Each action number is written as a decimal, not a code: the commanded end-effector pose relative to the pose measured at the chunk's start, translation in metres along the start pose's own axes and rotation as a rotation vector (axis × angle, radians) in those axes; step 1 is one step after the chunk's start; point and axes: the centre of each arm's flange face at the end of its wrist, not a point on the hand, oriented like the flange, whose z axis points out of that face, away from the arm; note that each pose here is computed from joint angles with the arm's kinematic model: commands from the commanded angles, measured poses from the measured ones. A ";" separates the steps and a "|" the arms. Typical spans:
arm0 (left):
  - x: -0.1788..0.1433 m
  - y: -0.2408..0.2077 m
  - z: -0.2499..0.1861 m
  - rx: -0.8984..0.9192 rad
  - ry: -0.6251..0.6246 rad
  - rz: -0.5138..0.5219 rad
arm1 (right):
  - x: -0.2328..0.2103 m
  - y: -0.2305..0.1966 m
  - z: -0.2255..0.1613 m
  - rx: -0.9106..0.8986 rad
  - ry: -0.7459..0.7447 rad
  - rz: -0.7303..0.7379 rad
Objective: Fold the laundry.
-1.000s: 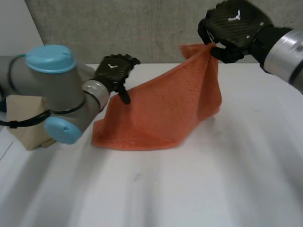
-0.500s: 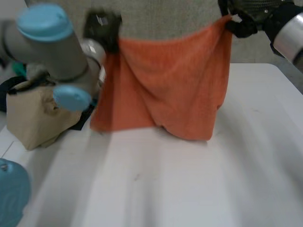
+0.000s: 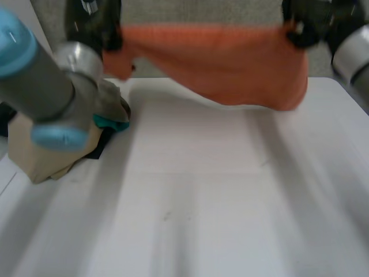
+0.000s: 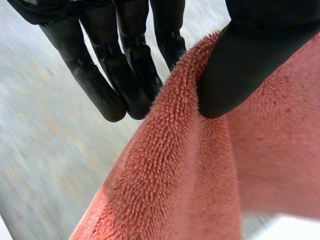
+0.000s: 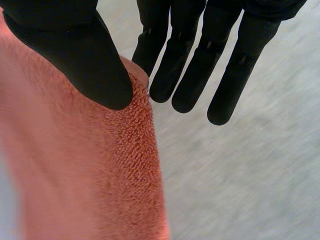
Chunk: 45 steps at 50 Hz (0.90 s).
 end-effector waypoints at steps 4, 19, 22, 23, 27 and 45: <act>0.030 0.110 -0.057 -0.364 0.169 0.070 | -0.073 0.127 -0.070 -0.295 -0.277 0.091; 0.005 0.157 -0.071 -0.567 0.167 0.235 | -0.075 0.153 -0.079 -0.394 -0.280 0.029; 0.003 0.156 -0.074 -0.558 0.176 0.263 | -0.074 0.153 -0.080 -0.404 -0.281 0.041; 0.003 0.157 -0.074 -0.558 0.180 0.270 | -0.074 0.153 -0.080 -0.407 -0.281 0.044; 0.007 0.160 -0.079 -0.560 0.219 0.267 | -0.078 0.152 -0.082 -0.412 -0.290 0.061; 0.003 0.140 -0.093 -0.658 0.245 0.093 | -0.080 0.150 -0.077 -0.404 -0.288 0.034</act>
